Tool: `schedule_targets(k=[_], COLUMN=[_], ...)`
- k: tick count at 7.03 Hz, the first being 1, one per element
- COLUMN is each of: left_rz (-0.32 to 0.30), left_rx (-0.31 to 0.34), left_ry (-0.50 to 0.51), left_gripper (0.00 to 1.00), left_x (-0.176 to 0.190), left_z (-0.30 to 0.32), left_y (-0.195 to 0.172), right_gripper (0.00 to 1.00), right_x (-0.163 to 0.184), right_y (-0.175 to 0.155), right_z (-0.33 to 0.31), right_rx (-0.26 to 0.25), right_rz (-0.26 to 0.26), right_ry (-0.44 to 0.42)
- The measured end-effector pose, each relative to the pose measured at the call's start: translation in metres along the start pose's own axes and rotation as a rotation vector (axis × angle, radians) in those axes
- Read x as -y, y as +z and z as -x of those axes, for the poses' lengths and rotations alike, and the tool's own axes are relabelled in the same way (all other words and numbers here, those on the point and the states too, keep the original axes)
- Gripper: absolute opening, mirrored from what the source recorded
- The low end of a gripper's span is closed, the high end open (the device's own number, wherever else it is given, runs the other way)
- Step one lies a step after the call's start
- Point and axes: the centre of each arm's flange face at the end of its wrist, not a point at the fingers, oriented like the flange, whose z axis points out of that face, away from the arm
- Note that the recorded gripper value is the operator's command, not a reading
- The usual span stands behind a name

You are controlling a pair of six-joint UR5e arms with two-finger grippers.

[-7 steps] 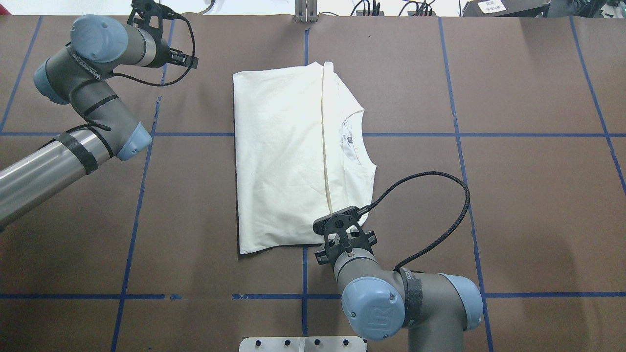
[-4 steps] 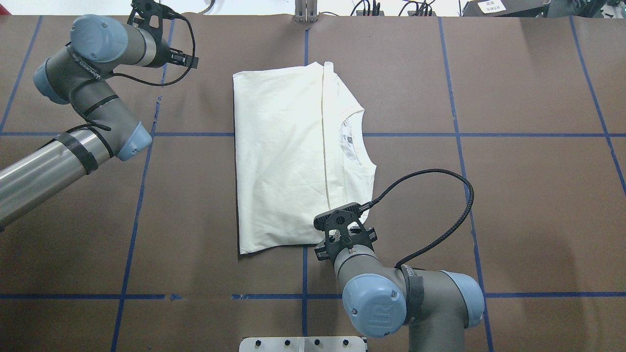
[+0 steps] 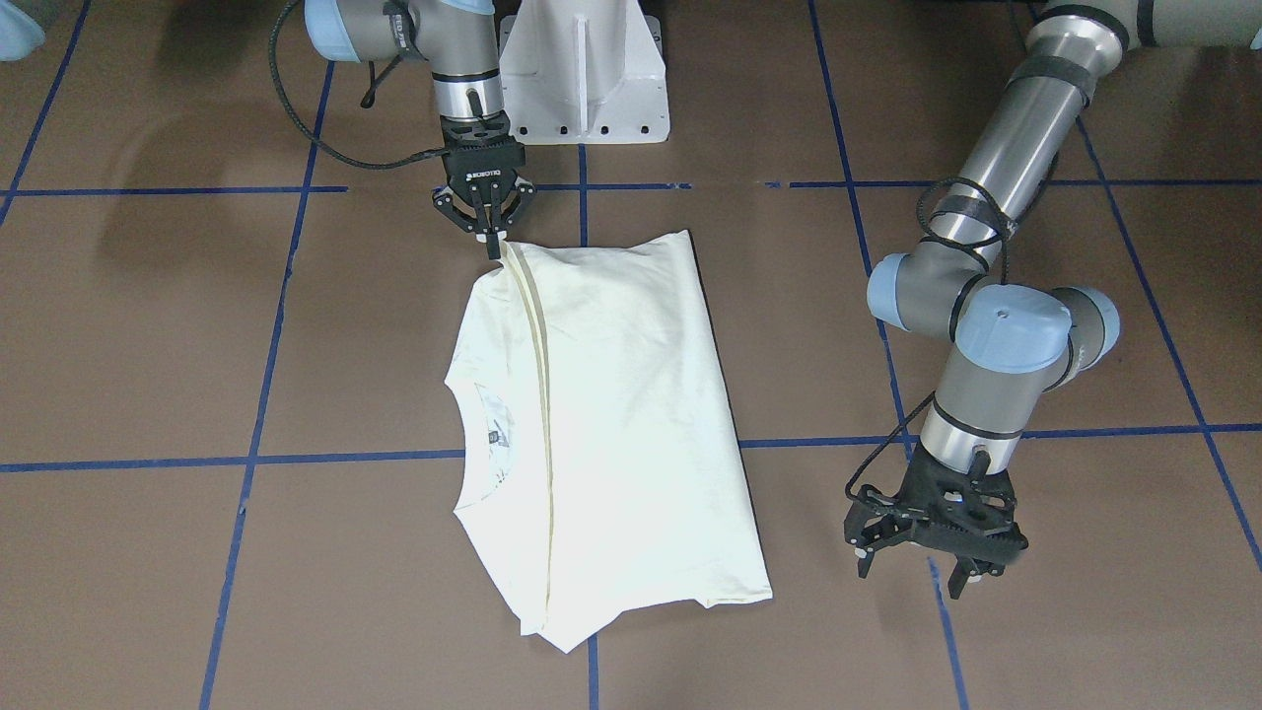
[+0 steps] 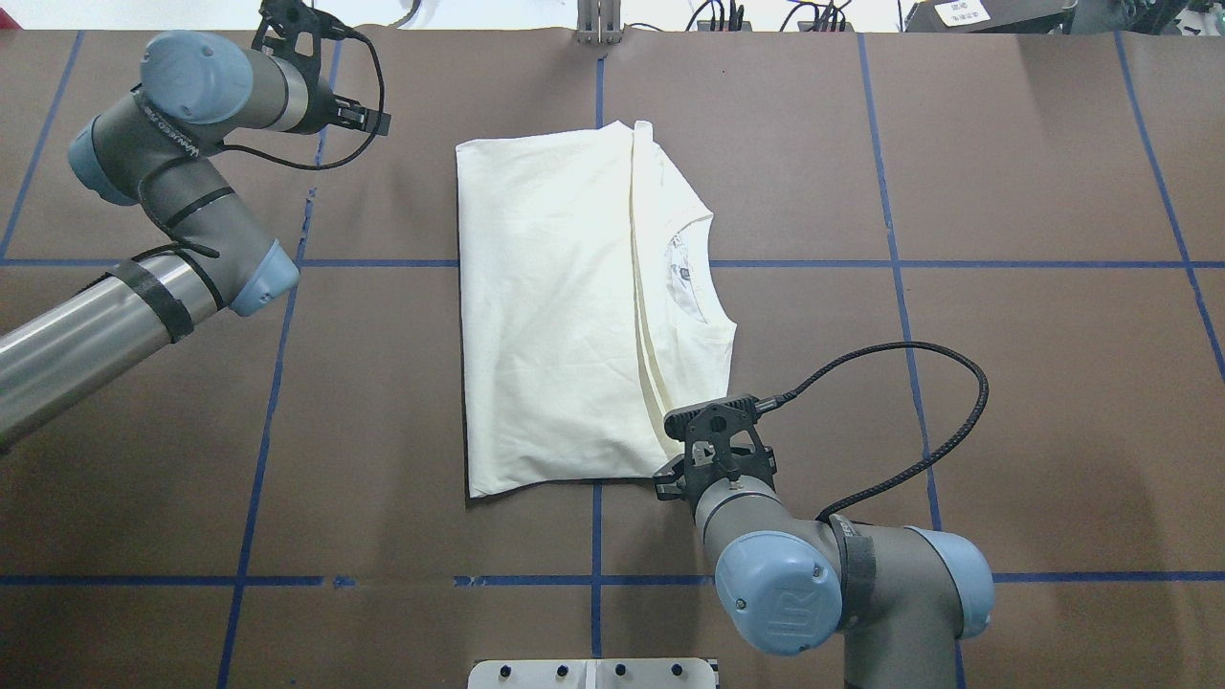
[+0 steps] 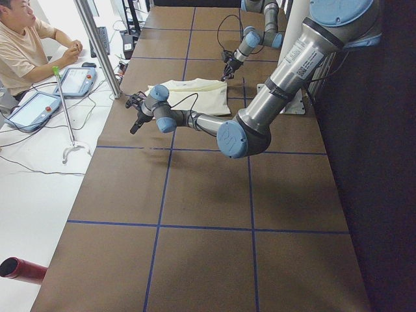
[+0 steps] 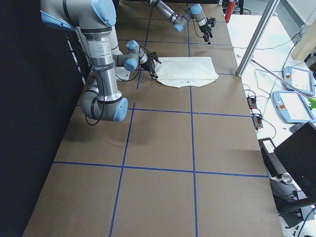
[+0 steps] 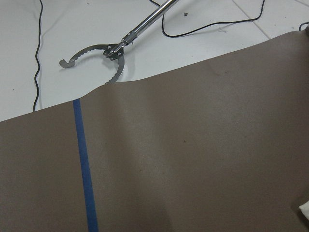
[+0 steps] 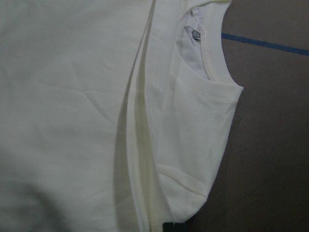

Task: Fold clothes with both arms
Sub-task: 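Move both grippers to the shirt's near corners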

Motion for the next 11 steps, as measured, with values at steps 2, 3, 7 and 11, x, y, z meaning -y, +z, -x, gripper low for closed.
schedule_targets(k=[2, 3, 7, 11], left_rz=[0.002, 0.003, 0.001, 0.043], left_rx=[0.0, -0.001, -0.011, -0.202], left_ry=[0.0, 0.001, -0.011, -0.222], left_gripper=[1.0, 1.0, 1.0, 1.0], left_x=[-0.001, -0.002, -0.003, -0.045], left_z=[0.0, -0.001, -0.009, -0.081], left_y=[0.001, 0.001, 0.0, -0.058], right_gripper=[0.99, 1.0, 1.0, 0.96], right_x=[-0.011, -0.014, 0.034, 0.071], right_y=[0.001, 0.003, -0.019, -0.047], right_z=[-0.008, -0.013, -0.023, -0.037], right_rx=[-0.008, -0.016, 0.062, 0.214], right_rz=[0.016, 0.021, 0.079, 0.131], right_ry=[0.062, 0.066, 0.142, 0.543])
